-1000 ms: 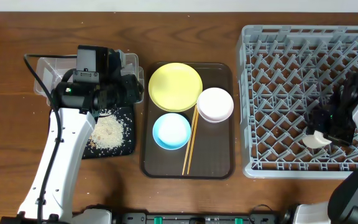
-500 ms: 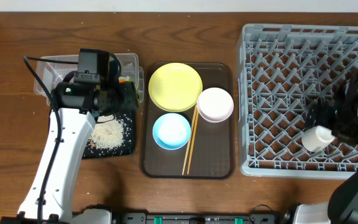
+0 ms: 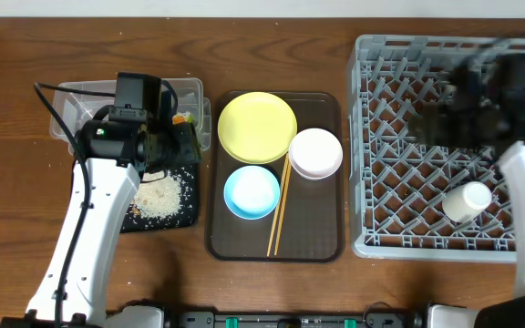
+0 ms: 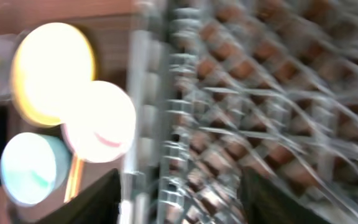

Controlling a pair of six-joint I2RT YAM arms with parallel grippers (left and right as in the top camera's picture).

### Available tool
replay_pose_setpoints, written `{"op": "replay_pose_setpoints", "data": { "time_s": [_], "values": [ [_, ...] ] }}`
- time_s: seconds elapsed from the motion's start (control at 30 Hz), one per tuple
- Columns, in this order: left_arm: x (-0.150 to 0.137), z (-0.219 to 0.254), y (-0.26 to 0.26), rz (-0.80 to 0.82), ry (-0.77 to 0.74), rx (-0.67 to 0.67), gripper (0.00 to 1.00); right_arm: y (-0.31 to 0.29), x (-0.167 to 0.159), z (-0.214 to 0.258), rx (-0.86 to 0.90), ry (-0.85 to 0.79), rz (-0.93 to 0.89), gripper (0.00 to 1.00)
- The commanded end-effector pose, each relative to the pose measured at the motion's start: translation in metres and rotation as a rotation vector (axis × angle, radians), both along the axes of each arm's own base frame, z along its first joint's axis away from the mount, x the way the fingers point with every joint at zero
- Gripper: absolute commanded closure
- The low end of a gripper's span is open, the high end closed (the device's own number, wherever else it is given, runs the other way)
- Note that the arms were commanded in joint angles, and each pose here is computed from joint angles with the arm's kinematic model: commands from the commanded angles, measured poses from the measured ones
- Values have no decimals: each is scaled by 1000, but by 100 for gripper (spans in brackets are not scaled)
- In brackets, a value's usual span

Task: Sort waste into correct bins and load items into the dishwasher rack
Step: 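Reach the right gripper to the pink-white bowl and grasp its rim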

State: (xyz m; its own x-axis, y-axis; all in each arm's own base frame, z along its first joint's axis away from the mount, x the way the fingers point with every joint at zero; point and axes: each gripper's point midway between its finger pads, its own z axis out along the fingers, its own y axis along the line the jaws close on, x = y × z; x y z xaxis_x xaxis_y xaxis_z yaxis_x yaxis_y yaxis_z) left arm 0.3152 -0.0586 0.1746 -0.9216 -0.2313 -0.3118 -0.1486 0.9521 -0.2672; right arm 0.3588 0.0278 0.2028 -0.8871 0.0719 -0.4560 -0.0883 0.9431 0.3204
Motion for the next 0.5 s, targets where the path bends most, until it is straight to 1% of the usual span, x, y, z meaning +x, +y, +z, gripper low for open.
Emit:
{"op": "replay_pose_setpoints", "data": {
  "time_s": [0.0, 0.07, 0.17, 0.37, 0.4, 0.47],
  "values": [
    [-5, -8, 19, 33, 28, 103, 43, 53, 4, 3, 52, -34, 161, 47],
    [-9, -10, 26, 46, 46, 142, 43, 79, 9, -1, 33, -56, 228, 48],
    [-13, -14, 28, 49, 64, 154, 43, 106, 18, -12, -41, -83, 288, 49],
    [-18, -20, 28, 47, 84, 156, 43, 133, 44, -49, -292, -133, 305, 49],
    [-18, -21, 28, 47, 86, 156, 43, 137, 46, -56, -317, -132, 309, 50],
    [-19, -21, 28, 47, 88, 157, 43, 142, 52, -71, -354, -125, 314, 56]
  ]
}}
